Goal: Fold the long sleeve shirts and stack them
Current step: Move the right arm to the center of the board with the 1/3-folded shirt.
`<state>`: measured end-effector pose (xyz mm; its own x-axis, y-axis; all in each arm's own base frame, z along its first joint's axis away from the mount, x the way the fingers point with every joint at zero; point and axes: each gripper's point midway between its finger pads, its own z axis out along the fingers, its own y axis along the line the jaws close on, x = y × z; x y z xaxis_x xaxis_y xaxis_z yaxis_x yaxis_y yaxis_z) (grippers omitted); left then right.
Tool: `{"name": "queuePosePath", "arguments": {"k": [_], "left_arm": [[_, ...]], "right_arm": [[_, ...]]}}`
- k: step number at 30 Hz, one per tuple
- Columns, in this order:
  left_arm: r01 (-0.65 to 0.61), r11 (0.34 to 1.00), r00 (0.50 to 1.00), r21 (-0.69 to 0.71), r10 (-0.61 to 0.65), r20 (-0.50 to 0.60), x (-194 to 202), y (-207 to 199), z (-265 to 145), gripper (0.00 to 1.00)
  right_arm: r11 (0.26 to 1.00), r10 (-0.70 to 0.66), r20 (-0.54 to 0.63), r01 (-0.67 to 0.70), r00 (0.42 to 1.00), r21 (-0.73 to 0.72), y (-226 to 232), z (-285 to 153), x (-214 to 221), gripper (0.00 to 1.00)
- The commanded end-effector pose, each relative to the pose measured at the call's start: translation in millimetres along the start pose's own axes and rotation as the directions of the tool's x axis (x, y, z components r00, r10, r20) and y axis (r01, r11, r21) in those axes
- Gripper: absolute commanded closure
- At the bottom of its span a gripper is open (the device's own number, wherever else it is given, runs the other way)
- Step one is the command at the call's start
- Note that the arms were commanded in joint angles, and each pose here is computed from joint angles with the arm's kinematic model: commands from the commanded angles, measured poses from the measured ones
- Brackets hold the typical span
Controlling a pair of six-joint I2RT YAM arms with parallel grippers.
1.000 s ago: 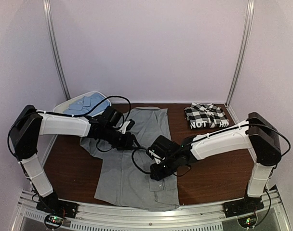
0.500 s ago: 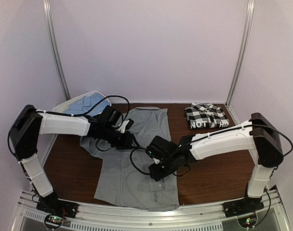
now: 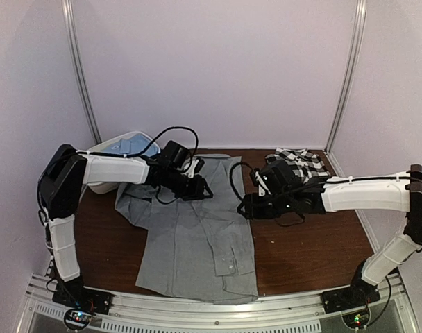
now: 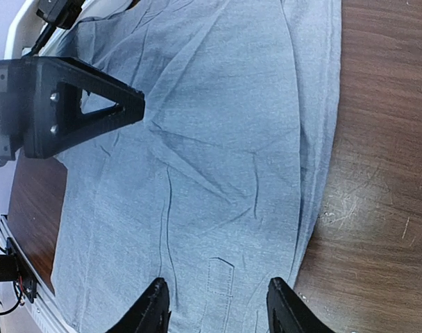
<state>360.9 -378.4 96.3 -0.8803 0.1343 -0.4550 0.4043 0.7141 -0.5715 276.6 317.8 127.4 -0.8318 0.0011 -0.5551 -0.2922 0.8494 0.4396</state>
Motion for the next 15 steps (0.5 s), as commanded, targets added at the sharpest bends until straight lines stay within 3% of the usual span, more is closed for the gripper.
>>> {"name": "queuePosePath", "arguments": {"k": [1,8,15], "left_arm": [[0.009,0.998,0.999,-0.059,-0.006,0.051,-25,29,18,0.61],[0.022,0.992,0.999,-0.121,-0.018,0.038,-37,67,48,0.62],[0.026,0.989,0.999,-0.144,-0.022,0.027,-45,74,52,0.62]], "right_arm": [[0.994,0.051,0.036,-0.047,0.998,-0.099,11,-3,-9,0.50],[0.984,0.060,-0.011,-0.061,0.998,-0.167,18,5,6,0.50],[0.977,-0.016,-0.108,-0.007,0.994,-0.211,37,22,40,0.50]]}}
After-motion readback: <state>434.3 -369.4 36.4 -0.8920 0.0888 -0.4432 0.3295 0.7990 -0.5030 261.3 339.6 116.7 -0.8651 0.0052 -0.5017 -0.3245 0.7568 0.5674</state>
